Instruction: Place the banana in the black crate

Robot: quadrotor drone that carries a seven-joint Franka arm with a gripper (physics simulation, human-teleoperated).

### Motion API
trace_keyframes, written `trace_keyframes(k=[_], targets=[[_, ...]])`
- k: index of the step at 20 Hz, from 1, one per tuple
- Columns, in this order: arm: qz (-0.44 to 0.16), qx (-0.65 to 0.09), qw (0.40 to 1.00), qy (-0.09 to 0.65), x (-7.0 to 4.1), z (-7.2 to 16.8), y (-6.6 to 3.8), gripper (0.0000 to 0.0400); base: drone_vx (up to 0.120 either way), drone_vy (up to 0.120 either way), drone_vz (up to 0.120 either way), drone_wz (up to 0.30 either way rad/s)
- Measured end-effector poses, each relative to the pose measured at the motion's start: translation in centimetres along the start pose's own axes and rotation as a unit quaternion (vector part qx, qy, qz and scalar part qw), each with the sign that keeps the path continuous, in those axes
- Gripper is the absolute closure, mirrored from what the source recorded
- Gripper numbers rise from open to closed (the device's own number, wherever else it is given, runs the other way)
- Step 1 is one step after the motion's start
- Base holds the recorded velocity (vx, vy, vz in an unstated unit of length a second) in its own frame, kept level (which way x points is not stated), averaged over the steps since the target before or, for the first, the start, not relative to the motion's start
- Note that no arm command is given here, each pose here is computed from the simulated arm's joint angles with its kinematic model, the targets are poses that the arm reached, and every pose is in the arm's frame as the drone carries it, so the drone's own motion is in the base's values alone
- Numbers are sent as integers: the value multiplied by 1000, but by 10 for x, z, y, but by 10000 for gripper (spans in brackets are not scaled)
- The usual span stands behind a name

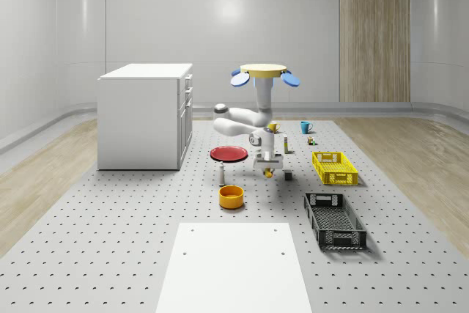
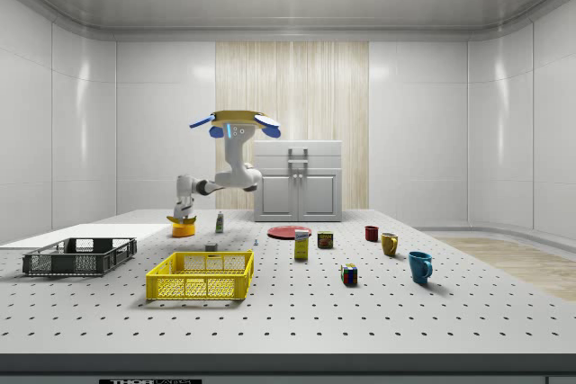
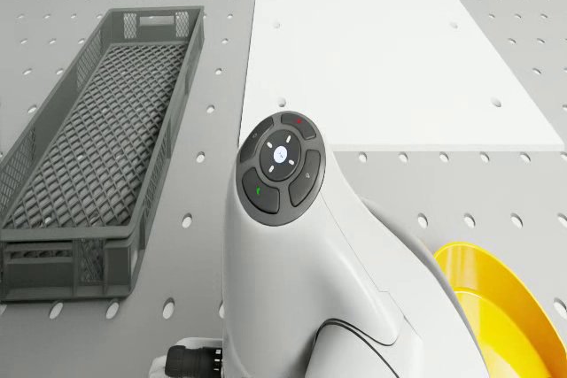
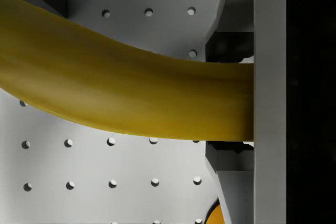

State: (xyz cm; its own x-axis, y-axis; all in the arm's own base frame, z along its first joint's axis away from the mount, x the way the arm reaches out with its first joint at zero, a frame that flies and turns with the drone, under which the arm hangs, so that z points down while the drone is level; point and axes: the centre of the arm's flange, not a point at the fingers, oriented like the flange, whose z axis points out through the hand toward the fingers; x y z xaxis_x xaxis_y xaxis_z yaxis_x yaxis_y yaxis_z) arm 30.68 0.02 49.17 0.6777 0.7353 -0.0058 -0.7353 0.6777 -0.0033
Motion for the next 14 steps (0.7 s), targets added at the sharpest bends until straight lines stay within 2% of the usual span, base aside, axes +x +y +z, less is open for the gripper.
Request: trace_keyframes(k=[14], targets=[[2, 0, 1000, 0, 0, -1, 0, 199, 120, 120, 120, 0]])
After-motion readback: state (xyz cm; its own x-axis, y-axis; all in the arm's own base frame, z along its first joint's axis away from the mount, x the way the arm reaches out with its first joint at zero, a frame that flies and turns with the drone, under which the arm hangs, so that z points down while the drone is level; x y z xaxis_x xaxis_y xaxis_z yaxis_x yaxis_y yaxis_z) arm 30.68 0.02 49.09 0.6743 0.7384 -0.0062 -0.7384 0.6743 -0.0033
